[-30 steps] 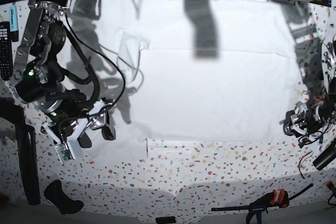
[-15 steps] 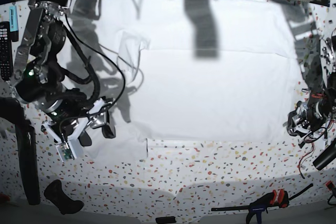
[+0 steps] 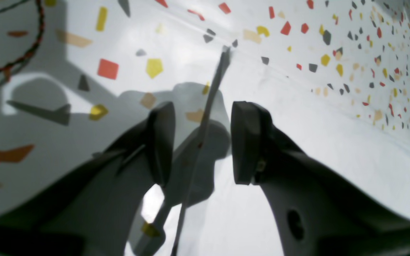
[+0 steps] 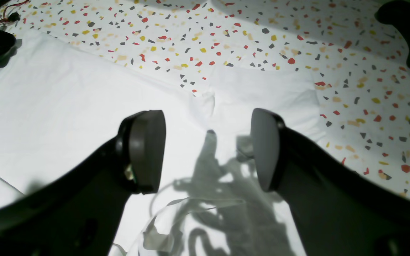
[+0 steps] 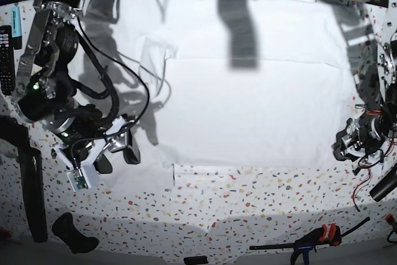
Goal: Fold the T-shirt properly
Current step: 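Lower both grippers to opposite side edges of the folded white shirt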
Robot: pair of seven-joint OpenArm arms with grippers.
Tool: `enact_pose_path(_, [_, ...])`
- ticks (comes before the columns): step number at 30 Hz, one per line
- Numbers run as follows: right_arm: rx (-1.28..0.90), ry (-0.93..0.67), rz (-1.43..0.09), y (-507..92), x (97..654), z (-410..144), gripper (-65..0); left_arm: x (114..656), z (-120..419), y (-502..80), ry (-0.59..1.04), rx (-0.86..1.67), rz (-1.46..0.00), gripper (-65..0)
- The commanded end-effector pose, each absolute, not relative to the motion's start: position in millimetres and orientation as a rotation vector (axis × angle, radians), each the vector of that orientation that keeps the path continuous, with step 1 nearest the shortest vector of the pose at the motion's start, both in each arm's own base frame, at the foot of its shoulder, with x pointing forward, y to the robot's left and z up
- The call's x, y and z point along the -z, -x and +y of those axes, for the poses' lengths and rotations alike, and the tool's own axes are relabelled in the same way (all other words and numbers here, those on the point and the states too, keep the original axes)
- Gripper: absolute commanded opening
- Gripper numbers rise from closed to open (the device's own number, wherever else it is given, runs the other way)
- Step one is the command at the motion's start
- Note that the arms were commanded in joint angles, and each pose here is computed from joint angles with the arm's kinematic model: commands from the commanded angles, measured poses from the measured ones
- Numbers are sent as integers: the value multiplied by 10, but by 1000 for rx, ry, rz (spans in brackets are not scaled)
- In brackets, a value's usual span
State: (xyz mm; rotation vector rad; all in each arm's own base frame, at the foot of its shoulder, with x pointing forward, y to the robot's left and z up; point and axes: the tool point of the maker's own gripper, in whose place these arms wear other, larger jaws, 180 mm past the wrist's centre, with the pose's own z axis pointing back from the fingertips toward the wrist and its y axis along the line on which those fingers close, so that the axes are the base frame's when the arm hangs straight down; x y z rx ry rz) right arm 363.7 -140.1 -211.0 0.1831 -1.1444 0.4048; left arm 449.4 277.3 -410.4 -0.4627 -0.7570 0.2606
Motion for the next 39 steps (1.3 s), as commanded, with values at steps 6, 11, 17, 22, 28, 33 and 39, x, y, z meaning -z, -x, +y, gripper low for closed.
enact_pose_path(6, [-422, -183, -1204, -3673, 1934, -1387, -278, 3990, 2485, -4679, 513, -228, -789, -392])
enact_pose_path(11, [-423, -180, -1189, -3664, 1961, -1393, -278, 4112, 2250, -4683, 472, -136, -764, -392])
enact_pose_path(17, [-423, -179, -1186, -3663, 1965, -1395, -278, 4073, 2295, -4705, 471, -145, -776, -392])
enact_pose_path(22, [-423, -179, -1186, -3663, 1965, -1395, -278, 3997, 2443, -4737, 450, -153, -799, -395])
enact_pose_path(28, [-423, -179, -1186, -3663, 1965, -1394, -278, 4011, 2433, -4727, 451, -152, -796, -415])
enact_pose_path(33, [-423, -179, -1186, -3663, 1966, -1395, -278, 3957, 2454, -4779, 450, -161, -832, -639])
enact_pose_path(39, [-361, -12, -1143, -3749, 2068, -1700, -278, 3926, 2468, -4809, 448, -166, -857, -650])
